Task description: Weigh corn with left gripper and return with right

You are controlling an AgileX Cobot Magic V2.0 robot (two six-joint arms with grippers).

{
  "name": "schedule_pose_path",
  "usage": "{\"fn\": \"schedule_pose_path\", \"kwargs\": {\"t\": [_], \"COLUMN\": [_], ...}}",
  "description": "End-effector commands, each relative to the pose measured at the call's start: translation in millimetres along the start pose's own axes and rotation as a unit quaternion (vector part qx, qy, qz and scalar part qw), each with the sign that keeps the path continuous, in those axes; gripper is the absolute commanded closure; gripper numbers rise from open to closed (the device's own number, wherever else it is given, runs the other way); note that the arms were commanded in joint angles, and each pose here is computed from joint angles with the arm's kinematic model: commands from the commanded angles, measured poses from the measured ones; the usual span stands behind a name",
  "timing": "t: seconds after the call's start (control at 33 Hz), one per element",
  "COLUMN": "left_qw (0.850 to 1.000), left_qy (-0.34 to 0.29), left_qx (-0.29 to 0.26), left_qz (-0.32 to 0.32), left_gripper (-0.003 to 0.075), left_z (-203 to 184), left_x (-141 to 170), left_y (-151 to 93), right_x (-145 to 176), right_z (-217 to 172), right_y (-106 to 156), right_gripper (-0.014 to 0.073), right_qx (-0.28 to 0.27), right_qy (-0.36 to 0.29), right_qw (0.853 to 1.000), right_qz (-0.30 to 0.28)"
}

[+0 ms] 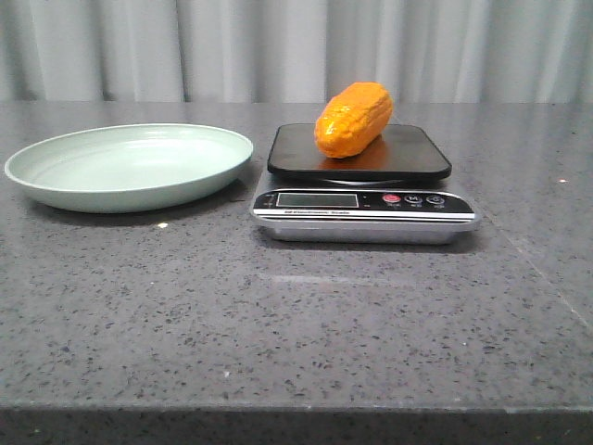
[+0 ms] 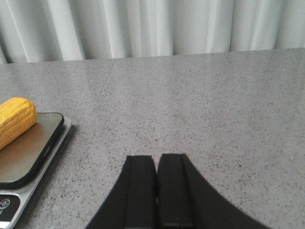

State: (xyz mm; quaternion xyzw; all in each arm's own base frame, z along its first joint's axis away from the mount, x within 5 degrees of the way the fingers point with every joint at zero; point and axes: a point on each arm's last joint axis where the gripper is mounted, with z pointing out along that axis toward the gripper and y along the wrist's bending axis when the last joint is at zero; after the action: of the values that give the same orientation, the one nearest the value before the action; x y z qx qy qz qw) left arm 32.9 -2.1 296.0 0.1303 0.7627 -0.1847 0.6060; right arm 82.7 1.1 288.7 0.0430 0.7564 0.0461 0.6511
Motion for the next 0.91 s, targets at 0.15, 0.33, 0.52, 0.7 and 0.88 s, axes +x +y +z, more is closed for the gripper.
{"fn": "schedule_pose_path", "kwargs": {"t": [0.15,0.33,0.52,0.7,0.88], "left_qw": [0.999,0.999,0.998,0.998,0.998], "left_qy": [-0.042,-0.043,-0.05,-0.05,-0.05], "left_qx": [0.02,0.02,0.023,0.023,0.023], "left_qz": [0.002,0.002,0.002,0.002,0.002], "left_gripper": [0.0587,0.0587,0.0587,0.0587,0.0587], "left_z": [-2,-2,-2,-2,-2], "left_x": [-13,-14,-15,-15,-15], "left_y": [-4,-4,-4,-4,-4], "right_x": [-29,-44,-66,-95,-124], "right_z": [7,21,37,55,80], "right_y": [3,5,14,42,96], "right_gripper": [0.03,-0.0018,-0.0006,-0.0006,-0.0006], "right_qx": [0.001,0.012,-0.008,-0.08,-0.18], "right_qy": [-0.003,0.067,0.087,0.11,0.146], "right_qw": [1.0,0.998,0.996,0.991,0.972], "right_qz": [0.001,0.001,0.018,0.009,-0.026]}}
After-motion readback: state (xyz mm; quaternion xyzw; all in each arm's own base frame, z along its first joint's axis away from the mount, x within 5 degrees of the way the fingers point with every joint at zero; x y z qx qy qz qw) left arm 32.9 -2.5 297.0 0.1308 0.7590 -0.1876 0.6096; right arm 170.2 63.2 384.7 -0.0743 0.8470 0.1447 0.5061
